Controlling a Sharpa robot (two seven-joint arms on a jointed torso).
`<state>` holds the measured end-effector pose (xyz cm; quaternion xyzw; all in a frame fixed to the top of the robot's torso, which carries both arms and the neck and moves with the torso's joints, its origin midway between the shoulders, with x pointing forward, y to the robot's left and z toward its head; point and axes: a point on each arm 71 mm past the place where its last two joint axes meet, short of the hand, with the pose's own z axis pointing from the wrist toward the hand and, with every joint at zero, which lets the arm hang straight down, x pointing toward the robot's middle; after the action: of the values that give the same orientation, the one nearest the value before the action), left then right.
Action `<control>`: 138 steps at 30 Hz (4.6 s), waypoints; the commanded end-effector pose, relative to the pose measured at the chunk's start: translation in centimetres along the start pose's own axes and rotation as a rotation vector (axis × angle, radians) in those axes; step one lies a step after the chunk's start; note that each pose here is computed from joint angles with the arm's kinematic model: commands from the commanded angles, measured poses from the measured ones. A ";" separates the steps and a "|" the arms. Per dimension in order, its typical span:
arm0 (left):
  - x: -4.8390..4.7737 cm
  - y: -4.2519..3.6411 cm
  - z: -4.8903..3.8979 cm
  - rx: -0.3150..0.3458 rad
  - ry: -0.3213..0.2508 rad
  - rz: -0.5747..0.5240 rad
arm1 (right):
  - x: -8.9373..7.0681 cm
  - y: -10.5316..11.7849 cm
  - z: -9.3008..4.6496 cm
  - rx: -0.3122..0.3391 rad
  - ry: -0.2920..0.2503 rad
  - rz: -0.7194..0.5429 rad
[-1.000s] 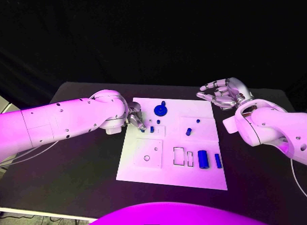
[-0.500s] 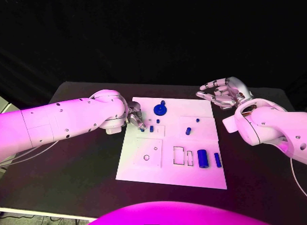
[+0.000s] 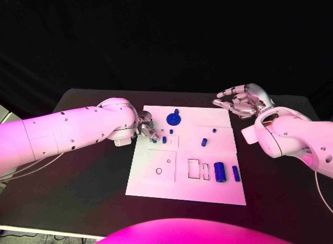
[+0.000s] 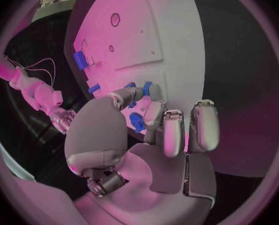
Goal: Assemble the parts on the task board
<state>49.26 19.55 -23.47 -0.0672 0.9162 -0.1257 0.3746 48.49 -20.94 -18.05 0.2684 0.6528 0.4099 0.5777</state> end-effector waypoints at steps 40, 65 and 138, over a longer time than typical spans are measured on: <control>-2.33 0.19 -1.07 0.225 -0.167 -0.289 | -0.2 0.0 -0.1 -0.016 0.000 -0.009; -0.36 -4.36 -0.12 0.534 -0.416 0.203 | -0.4 -0.3 -0.2 -0.024 0.000 -0.023; 0.53 -5.78 2.34 0.430 -0.276 0.278 | -0.1 0.0 -0.3 -0.034 0.005 -0.028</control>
<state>50.94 13.81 -23.56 0.1193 0.8051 -0.2450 0.5269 48.32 -21.25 -18.07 0.2583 0.6515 0.4086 0.5847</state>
